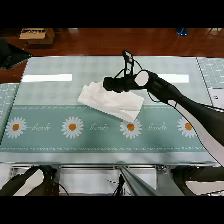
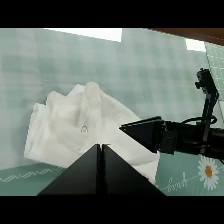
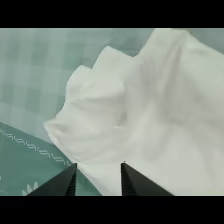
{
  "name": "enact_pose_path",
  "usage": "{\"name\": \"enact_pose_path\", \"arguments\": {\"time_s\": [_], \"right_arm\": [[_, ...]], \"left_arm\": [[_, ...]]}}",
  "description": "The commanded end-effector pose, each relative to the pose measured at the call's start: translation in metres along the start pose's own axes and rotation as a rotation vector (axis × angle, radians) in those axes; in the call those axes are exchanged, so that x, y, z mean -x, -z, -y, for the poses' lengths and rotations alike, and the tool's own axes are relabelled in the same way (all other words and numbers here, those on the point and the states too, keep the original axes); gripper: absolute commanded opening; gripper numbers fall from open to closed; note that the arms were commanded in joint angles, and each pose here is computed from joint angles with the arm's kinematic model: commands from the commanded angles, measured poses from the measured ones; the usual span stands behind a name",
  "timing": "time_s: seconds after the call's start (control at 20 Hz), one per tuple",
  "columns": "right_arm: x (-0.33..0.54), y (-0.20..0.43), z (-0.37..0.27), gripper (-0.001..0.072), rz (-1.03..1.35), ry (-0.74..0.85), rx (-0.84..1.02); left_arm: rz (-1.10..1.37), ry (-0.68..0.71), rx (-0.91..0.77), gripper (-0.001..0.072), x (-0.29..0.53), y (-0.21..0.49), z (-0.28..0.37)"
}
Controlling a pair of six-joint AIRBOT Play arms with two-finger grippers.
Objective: Fold the shirts.
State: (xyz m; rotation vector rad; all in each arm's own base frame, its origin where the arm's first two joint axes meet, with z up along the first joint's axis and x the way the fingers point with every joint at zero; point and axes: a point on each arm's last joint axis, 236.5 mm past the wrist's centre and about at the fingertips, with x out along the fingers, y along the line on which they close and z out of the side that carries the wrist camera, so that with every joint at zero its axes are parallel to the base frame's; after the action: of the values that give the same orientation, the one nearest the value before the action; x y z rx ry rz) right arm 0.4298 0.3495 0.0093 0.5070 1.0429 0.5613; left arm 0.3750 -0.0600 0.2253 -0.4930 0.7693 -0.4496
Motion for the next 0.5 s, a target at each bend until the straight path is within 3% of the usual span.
{"name": "enact_pose_path", "arguments": {"time_s": [0.0,0.1,0.2,0.25,0.3,0.35,0.45], "right_arm": [[0.022,0.01,0.0,0.0365,-0.094,-0.032,0.043],[0.066,0.018,0.021,0.0364,-0.193,0.023,0.115],[0.121,0.023,0.086,0.0365,-0.292,0.262,0.214],[0.159,0.024,0.134,0.0402,-0.349,0.447,0.222],[0.193,0.029,0.173,0.0492,-0.405,0.589,0.191],[0.219,0.041,0.201,0.0497,-0.455,0.654,0.121],[0.22,0.069,0.221,0.0551,-0.455,0.542,-0.098]], "left_arm": [[-0.03,-0.007,0.014,0.0028,-0.007,0.015,-0.01],[-0.056,-0.012,0.048,0.0028,-0.017,0.027,-0.022],[-0.085,-0.013,0.064,0.0028,-0.025,0.04,-0.031],[-0.095,-0.013,0.075,0.0028,-0.028,0.045,-0.034],[-0.101,-0.013,0.074,0.0028,-0.029,0.048,-0.035],[-0.103,-0.013,0.072,0.0028,-0.03,0.048,-0.036],[-0.098,-0.014,0.066,0.0028,-0.03,0.047,-0.036]]}}
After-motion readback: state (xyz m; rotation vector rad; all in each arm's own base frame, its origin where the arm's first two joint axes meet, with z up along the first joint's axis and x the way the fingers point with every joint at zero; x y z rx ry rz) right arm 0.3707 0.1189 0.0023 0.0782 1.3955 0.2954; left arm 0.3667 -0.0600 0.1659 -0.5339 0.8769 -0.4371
